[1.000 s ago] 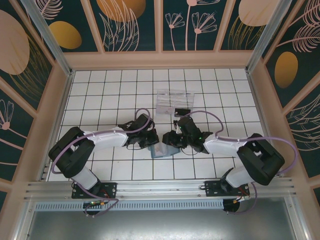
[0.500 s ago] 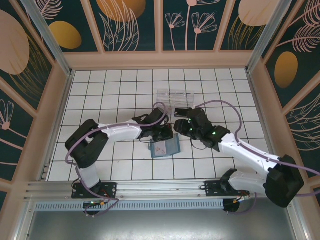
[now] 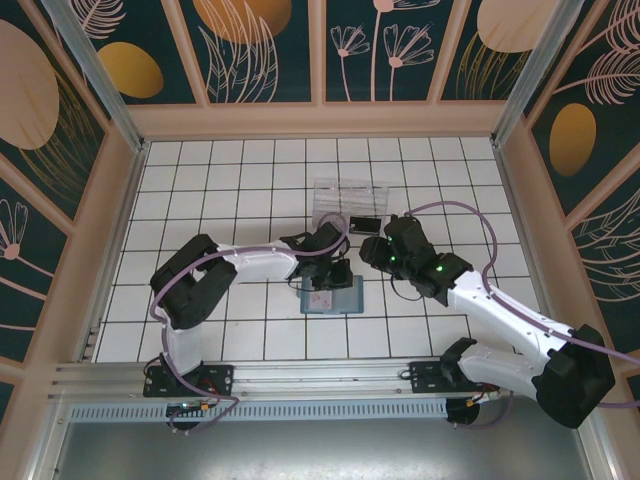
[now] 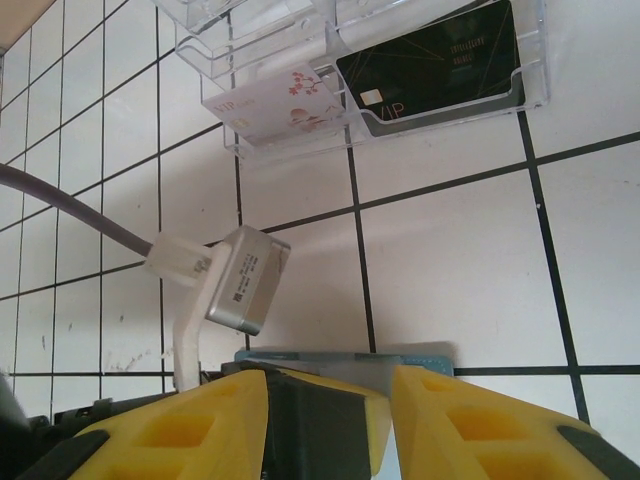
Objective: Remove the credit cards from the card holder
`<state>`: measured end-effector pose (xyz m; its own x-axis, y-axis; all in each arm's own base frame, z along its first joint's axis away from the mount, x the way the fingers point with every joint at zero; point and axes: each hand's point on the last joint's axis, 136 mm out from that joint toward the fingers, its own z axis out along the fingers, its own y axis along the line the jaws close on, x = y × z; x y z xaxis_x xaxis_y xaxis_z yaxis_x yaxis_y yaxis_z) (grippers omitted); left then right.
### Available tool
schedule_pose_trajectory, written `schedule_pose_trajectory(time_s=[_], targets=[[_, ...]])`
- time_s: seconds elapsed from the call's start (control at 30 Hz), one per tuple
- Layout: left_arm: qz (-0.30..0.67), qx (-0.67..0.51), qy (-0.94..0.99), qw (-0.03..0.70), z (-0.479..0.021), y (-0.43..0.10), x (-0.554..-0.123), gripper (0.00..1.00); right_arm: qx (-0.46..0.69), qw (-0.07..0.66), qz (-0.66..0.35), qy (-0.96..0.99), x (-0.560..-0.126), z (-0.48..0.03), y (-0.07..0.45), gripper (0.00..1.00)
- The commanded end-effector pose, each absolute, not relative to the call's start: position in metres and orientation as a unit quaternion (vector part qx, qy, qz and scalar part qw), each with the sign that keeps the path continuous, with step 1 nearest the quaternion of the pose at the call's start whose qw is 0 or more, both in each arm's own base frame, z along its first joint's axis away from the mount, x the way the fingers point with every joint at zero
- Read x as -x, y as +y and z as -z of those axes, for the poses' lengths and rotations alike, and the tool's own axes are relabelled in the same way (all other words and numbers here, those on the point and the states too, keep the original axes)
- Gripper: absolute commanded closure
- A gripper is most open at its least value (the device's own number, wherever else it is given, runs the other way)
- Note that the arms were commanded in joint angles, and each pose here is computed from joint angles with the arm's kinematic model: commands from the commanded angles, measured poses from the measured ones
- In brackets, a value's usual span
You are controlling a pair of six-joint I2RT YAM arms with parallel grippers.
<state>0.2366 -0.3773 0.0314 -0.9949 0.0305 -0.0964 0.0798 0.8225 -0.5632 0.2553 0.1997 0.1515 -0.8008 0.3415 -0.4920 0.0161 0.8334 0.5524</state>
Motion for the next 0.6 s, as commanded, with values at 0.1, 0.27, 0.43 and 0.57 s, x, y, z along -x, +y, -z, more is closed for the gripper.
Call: schedule_pose_trajectory(time_s=[0.1, 0.27, 0.43, 0.57], targets=[[0.281, -0.025, 0.951, 0.128, -0.086, -0.359, -0.258, 0.88, -0.063, 0.274, -0.328, 0.902, -0.249, -0.159, 0.223, 0.61], [0.273, 0.011, 0.953, 0.128, -0.078, -0.328, -0.254, 0.88, -0.019, 0.227, -0.368, 0.901, -0.236, -0.152, 0.255, 0.62], [0.268, 0.041, 0.955, 0.119, -0.061, -0.298, -0.243, 0.89, 0.016, 0.168, -0.375, 0.911, -0.222, -0.131, 0.288, 0.66], [0.267, 0.050, 0.956, 0.115, -0.053, -0.287, -0.237, 0.89, 0.008, 0.136, -0.365, 0.921, -0.218, -0.110, 0.299, 0.70]])
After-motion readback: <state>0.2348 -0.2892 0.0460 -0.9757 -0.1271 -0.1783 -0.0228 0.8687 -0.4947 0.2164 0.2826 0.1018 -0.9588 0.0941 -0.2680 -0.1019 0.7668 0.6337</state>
